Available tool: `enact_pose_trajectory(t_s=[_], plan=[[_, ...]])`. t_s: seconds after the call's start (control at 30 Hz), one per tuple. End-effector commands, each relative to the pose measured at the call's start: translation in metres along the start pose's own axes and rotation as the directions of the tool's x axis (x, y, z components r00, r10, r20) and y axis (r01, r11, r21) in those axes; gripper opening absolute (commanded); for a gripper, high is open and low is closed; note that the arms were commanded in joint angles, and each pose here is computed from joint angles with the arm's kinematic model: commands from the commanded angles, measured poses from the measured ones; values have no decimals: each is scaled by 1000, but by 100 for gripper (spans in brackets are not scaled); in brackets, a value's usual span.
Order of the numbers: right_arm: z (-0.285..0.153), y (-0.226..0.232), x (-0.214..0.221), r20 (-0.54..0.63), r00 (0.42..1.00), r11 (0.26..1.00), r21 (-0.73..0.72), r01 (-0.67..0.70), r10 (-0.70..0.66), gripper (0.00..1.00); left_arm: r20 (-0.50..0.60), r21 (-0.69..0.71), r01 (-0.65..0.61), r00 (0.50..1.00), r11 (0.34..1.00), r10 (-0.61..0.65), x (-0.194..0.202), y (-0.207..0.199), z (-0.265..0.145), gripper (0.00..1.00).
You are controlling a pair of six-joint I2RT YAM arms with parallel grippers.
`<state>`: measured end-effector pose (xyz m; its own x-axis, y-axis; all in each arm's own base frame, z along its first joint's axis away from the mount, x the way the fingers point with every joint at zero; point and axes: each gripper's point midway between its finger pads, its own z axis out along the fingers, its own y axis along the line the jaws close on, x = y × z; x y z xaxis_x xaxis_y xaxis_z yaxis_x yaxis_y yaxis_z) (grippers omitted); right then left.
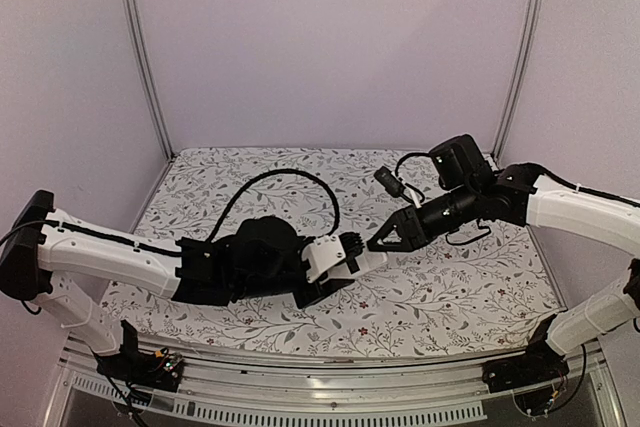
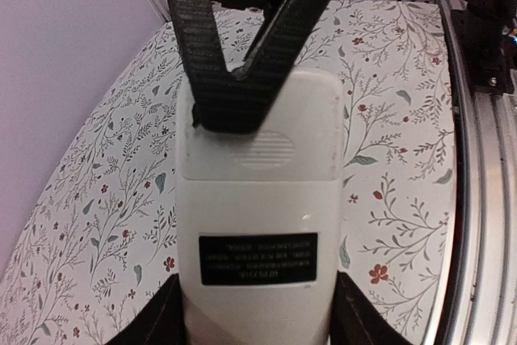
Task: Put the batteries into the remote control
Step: Load the battery cover onto the remote control without the battery cover.
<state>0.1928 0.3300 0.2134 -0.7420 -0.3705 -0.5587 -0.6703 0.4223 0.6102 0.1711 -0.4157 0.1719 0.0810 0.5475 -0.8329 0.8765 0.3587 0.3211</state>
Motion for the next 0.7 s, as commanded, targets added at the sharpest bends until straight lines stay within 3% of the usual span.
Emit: enact_pose_trajectory(t_s=[0.0, 0.27, 0.4, 0.5, 0.63, 0.67], plan=[[8, -4, 5, -14, 1000, 999, -26, -28, 27, 30, 89, -24, 30, 996, 999, -28, -31, 10, -11, 0], [8, -4, 6, -8, 999, 999, -28, -32, 32, 0, 96, -31, 27, 995, 999, -24, -34, 12, -12, 0], [5, -1, 4, 8, 1000, 999, -31, -19, 20, 0, 98, -33, 25, 995, 999, -22, -35, 13, -13, 0], [6, -5, 4, 10, 1000, 999, -16, -29, 29, 10, 101, -36, 25, 995, 999, -21, -36, 14, -13, 0], [11, -13, 4, 31, 999, 999, 2, -40, 40, 11, 121, -48, 29, 992, 998, -23, -41, 17, -16, 0], [12, -13, 4, 38, 998, 999, -4, -44, 44, 16, 128, -50, 29, 992, 998, -23, -44, 17, -17, 0]])
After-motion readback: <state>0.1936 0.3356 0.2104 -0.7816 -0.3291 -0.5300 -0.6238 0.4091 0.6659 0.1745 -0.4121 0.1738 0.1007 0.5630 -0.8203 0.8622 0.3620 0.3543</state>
